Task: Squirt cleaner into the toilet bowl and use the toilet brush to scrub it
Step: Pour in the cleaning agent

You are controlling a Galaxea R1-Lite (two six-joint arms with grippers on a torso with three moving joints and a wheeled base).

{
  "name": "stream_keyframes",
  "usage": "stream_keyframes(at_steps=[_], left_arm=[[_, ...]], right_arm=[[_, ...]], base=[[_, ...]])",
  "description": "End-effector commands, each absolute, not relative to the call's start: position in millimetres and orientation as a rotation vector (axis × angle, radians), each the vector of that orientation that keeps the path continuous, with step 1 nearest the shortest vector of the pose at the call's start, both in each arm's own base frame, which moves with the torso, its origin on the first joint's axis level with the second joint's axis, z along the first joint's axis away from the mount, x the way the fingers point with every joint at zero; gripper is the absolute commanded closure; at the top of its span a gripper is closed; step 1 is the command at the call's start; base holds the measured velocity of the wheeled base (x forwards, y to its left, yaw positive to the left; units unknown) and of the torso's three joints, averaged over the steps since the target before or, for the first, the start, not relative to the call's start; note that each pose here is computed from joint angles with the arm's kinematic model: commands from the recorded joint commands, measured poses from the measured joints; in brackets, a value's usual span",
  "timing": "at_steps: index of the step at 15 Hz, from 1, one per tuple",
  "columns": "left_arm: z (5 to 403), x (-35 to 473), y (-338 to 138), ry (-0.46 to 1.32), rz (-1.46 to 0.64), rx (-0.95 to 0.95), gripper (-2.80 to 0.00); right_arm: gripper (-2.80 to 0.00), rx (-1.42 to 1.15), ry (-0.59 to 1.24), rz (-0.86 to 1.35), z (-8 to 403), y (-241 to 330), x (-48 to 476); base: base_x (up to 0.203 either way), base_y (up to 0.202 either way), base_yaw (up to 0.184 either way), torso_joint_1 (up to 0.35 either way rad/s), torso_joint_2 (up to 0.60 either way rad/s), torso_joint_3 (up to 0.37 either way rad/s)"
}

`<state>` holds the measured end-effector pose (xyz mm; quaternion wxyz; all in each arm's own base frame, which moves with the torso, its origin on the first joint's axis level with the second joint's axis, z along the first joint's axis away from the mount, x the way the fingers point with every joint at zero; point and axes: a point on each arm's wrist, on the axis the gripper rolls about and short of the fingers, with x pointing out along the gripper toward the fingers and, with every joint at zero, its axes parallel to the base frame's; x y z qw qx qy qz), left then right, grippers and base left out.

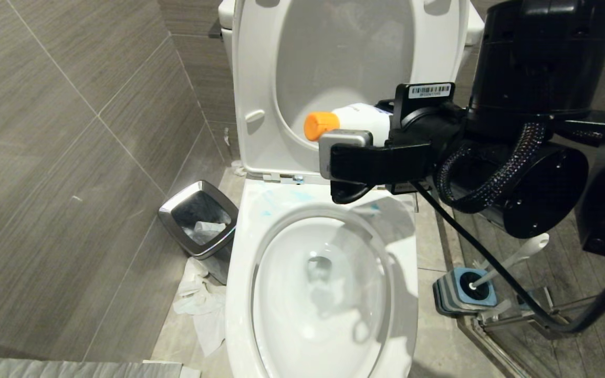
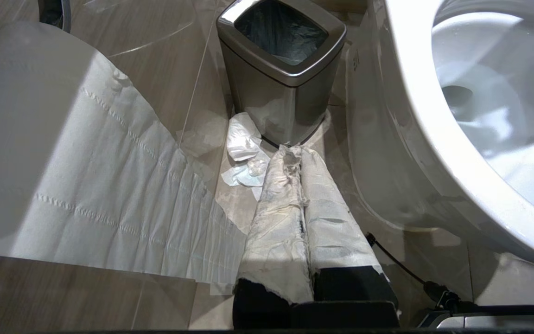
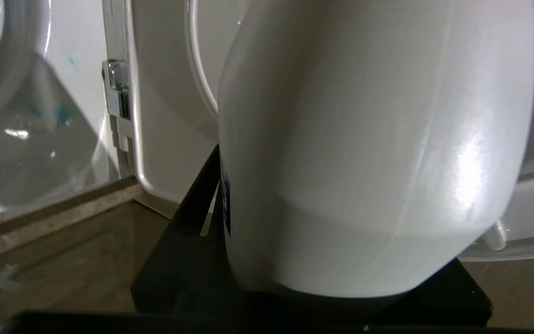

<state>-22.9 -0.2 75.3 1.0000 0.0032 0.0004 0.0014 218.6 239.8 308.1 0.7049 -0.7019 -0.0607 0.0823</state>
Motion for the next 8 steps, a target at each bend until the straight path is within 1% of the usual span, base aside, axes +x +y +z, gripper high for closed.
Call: stream_keyframes(at_steps=[1, 4, 8], left_arm=[[75, -23, 0, 0.003, 0.003, 0.006, 0.00], [75, -23, 0, 0.003, 0.003, 0.006, 0.00], [75, -23, 0, 0.003, 0.003, 0.006, 0.00]], right_arm=[[0.00, -1.648, -0.117, 0.150, 309, 247, 211], [0.00, -1.770, -0.044, 0.056, 313, 258, 192], [0.00, -1.977, -0.041, 0.032, 317, 261, 184]], base=[[0.000, 0.000, 0.000, 0.000, 0.00, 0.000], [0.000, 0.000, 0.000, 0.000, 0.00, 0.000], [0.000, 0.000, 0.000, 0.000, 0.00, 0.000]])
